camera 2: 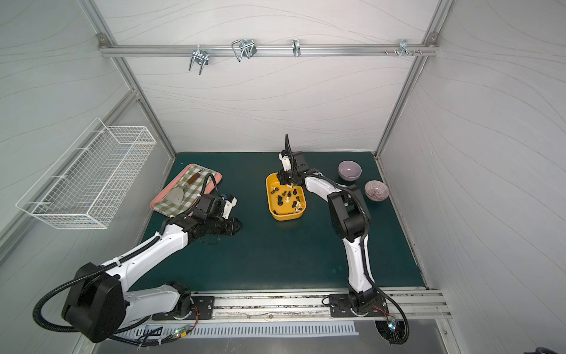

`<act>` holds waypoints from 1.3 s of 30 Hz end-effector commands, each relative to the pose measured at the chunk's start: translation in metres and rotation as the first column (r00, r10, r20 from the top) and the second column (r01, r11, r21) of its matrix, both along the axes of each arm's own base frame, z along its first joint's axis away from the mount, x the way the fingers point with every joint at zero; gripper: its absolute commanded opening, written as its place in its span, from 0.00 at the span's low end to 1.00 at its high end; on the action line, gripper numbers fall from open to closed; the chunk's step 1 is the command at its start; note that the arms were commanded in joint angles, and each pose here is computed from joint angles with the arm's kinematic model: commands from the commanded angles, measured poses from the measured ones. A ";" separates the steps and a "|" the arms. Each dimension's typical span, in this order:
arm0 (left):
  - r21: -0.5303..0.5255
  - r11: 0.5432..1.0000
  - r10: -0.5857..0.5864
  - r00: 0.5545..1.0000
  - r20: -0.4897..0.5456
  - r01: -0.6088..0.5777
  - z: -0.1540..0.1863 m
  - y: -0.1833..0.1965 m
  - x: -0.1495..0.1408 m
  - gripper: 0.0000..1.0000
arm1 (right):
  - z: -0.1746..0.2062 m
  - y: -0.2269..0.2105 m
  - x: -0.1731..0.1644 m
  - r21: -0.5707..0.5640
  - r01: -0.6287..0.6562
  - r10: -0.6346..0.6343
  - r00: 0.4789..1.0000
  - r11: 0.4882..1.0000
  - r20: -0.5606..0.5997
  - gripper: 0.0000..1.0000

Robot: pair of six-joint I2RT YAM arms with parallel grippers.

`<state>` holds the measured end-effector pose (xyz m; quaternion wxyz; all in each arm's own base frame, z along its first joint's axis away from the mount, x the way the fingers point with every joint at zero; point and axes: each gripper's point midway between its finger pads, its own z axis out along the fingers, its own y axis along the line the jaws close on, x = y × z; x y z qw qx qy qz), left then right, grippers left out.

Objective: Put the chess pieces into the storage box
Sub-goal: Place the chess piece in the storage box, then reset both arms

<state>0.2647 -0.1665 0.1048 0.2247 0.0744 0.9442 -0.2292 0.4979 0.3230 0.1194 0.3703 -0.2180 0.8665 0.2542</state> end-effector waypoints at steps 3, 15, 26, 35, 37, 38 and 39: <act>-0.031 1.000 0.005 0.999 0.038 -0.004 0.010 -0.002 0.005 0.27 | -0.004 -0.001 0.003 -0.010 -0.005 0.005 1.000 1.000 -0.009 0.26; -0.027 1.000 0.005 0.999 0.039 -0.004 0.010 -0.002 0.005 0.27 | 0.005 -0.005 0.000 -0.005 0.000 0.000 1.000 1.000 0.008 0.26; 0.005 1.000 0.004 0.997 0.078 -0.004 0.020 0.001 0.013 0.27 | 0.068 -0.037 -0.002 0.018 0.055 -0.057 0.990 0.998 0.130 0.26; 0.114 0.982 0.110 0.950 0.293 -0.149 0.062 0.044 0.040 0.33 | 0.111 -0.141 -0.029 0.021 0.255 -0.253 0.944 0.967 0.214 0.29; 0.130 0.964 0.175 0.923 0.341 -0.231 0.072 0.066 0.048 0.35 | 0.109 -0.175 -0.045 0.022 0.330 -0.327 0.923 0.944 0.202 0.29; 0.133 0.953 0.208 0.909 0.361 -0.271 0.077 0.076 0.052 0.36 | 0.107 -0.190 -0.053 0.024 0.362 -0.360 0.913 0.932 0.190 0.29; 0.135 0.939 0.246 0.892 0.379 -0.316 0.081 0.089 0.055 0.37 | 0.104 -0.205 -0.064 0.023 0.389 -0.386 0.905 0.921 0.180 0.30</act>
